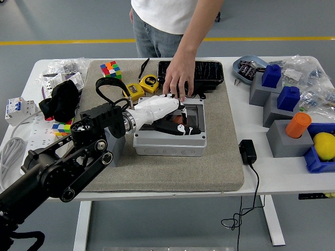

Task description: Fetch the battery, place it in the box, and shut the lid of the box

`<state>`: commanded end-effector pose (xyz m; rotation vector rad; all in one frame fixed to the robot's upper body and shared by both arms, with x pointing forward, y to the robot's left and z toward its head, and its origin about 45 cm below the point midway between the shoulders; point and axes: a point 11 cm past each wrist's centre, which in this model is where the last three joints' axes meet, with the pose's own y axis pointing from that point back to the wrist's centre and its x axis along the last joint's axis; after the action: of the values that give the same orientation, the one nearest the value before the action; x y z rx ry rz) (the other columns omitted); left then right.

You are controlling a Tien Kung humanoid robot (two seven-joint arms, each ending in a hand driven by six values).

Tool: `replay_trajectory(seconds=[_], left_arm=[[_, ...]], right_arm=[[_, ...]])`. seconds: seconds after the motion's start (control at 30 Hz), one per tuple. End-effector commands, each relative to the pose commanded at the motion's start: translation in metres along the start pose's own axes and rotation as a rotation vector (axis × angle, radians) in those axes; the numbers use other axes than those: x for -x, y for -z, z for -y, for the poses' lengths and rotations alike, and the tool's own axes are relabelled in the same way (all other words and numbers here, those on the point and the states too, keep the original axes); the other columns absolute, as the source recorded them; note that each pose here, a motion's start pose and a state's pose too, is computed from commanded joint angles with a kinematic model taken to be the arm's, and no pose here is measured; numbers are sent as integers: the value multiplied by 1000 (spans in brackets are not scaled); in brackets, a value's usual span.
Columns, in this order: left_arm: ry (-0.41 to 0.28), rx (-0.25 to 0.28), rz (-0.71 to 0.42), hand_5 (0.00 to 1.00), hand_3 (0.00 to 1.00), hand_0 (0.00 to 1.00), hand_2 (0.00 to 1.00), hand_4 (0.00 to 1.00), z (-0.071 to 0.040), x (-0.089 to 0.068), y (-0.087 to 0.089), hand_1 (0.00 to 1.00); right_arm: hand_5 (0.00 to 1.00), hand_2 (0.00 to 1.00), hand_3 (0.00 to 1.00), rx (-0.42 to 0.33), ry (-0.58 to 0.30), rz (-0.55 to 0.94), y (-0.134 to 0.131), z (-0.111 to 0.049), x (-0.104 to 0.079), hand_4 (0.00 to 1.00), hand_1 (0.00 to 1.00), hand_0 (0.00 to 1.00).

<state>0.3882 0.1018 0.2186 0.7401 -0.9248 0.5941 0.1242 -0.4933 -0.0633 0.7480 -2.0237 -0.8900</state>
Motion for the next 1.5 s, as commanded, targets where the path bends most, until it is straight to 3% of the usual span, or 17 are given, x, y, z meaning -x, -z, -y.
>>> replay_trajectory(seconds=[0.13,0.3,0.43,0.47,0.57,0.63,0.67,0.8,0.83,0.87,1.03,1.07,1.23,1.27,1.33,1.4,1.5], left_arm=[[-35,5,-11,998,529,998,740,998,-2,-6,1,872],[-175,34,-132,998,561,998,734,998,-15,-33,5,849],[-294,64,-274,998,561,998,734,998,-36,-63,10,849],[-313,76,-303,998,607,959,734,998,-40,-68,11,827],[-399,137,-441,998,607,959,734,998,-57,-87,21,827],[-433,174,-528,998,607,959,734,998,-65,-93,27,827],[-466,191,-579,998,661,864,735,998,-72,-99,34,811],[-573,239,-755,998,661,864,735,998,-95,-108,56,811],[-602,249,-800,998,661,864,735,998,-102,-109,63,811],[-630,264,-847,998,738,848,760,998,-108,-111,69,816],[-750,323,-1063,998,738,848,760,998,-136,-113,98,816],[-765,332,-1099,998,875,874,867,998,-141,-112,103,901],[-852,363,-1300,998,875,874,867,998,-164,-101,131,901],[-866,375,-1334,998,998,956,998,998,-167,-100,135,998],[-921,394,-1411,998,998,956,998,998,-176,-97,144,998],[-986,366,-1453,998,998,956,998,998,-188,-91,158,998],[-1036,218,-1370,998,998,998,998,998,-202,-81,177,998]], right_arm=[[998,747,792,0,0,0,0,0,0,998,759,798],[998,747,792,0,0,0,0,0,1,998,759,798],[998,747,792,4,1,2,-2,0,1,998,759,798],[998,747,792,5,1,2,-3,0,1,998,758,797],[998,747,792,8,4,3,-5,-1,2,998,758,797],[998,747,792,8,4,4,-5,-1,3,998,758,797],[998,747,792,6,4,7,-4,-1,3,998,759,797],[998,747,792,4,7,10,-3,-1,5,998,759,797],[998,747,792,5,8,13,-3,-1,6,998,759,797],[998,747,792,5,8,14,-3,-1,6,998,759,798],[998,747,792,14,12,17,-8,-2,7,998,759,798],[998,747,793,15,13,18,-9,-2,7,998,759,798],[998,747,793,15,13,25,-11,-2,9,998,759,798],[998,749,793,15,13,25,-11,-2,9,998,759,801],[998,749,793,16,13,26,-12,-2,9,998,759,801],[998,749,793,17,8,28,-14,-2,9,998,759,801],[998,754,795,20,4,34,-19,-3,9,998,781,806]])
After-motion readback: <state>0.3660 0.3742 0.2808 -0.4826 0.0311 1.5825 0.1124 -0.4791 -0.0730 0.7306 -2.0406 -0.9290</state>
